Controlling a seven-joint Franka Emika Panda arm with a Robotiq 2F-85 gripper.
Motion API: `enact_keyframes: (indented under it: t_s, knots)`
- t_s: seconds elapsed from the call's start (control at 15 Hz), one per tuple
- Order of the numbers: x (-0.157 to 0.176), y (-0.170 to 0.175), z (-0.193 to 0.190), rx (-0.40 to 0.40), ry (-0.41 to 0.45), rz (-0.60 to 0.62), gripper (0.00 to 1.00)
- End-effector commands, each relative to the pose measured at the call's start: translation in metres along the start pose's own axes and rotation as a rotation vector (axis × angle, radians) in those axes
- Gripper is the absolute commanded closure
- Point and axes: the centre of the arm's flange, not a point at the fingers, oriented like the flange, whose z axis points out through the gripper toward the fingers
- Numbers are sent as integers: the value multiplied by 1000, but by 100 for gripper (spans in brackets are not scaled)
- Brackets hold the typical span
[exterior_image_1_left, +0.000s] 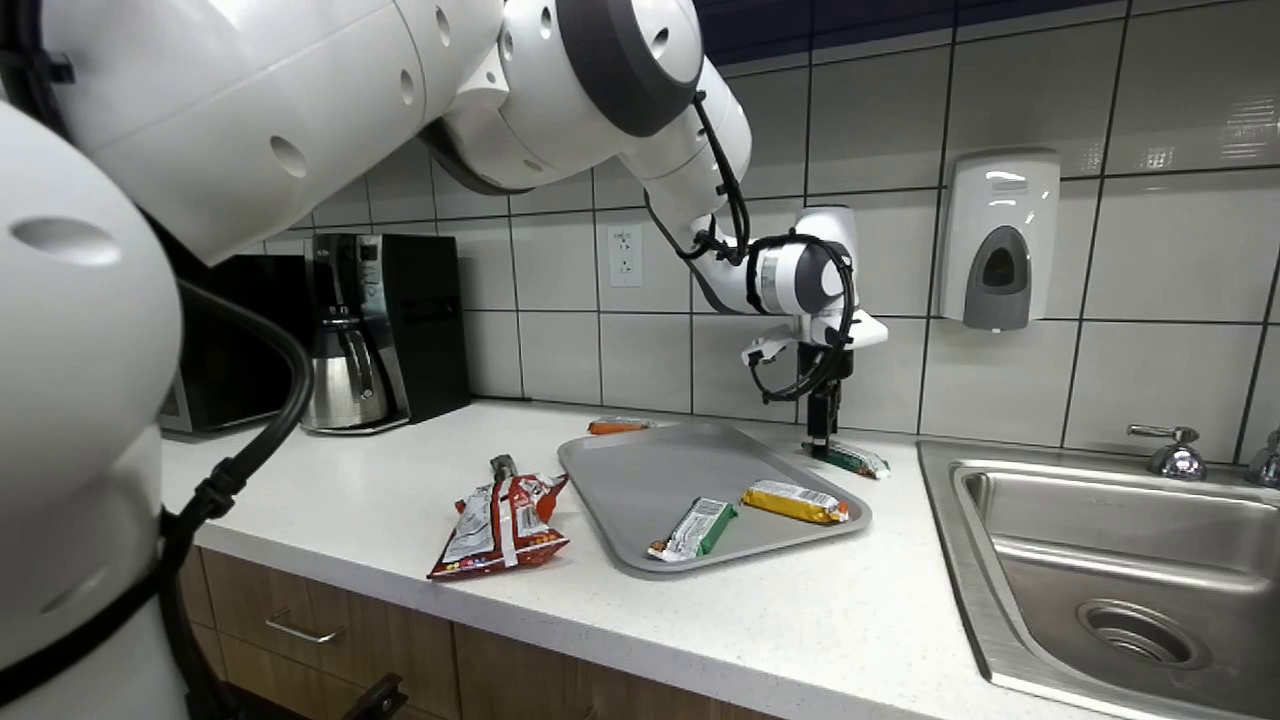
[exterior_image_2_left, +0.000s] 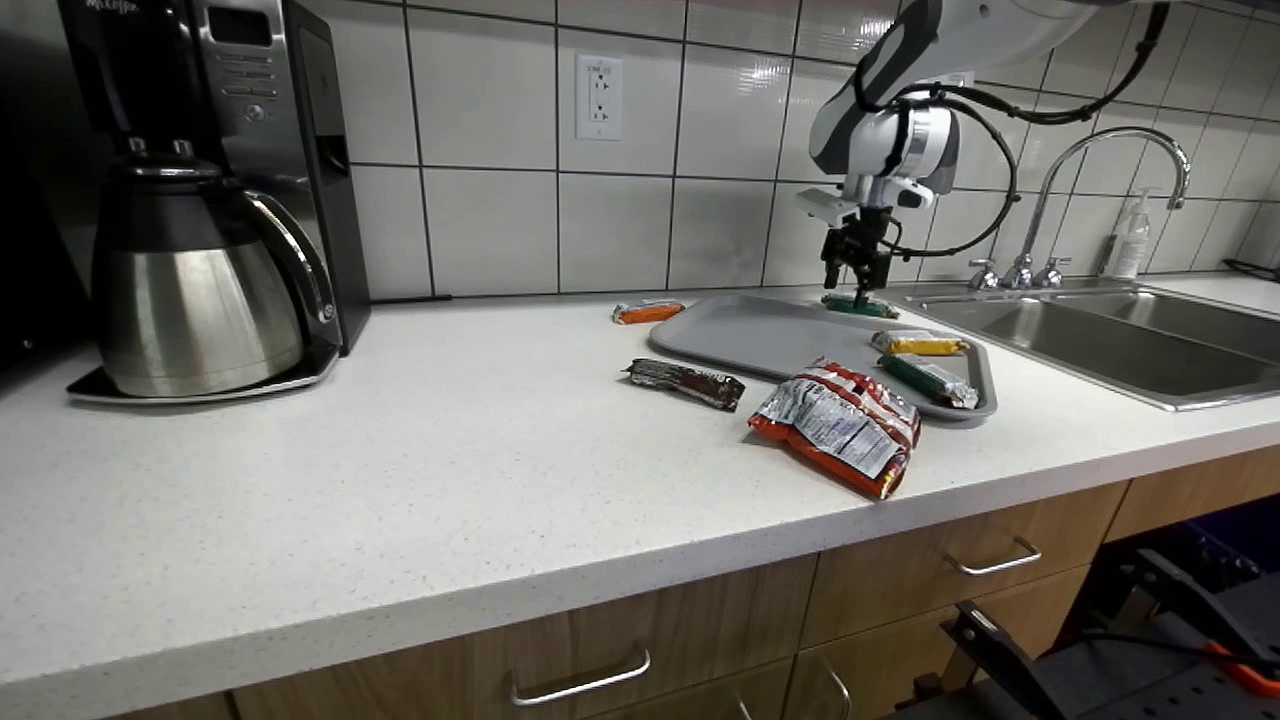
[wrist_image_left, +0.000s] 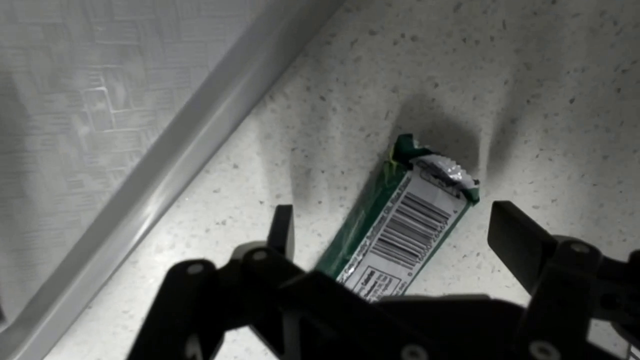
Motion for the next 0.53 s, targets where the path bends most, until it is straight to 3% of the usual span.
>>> enact_keyframes:
  t_s: [0.0, 0.47]
  knots:
    - [13, -12, 0, 8, -24, 70, 0]
    - [31, -9, 10, -4, -20, 112, 0]
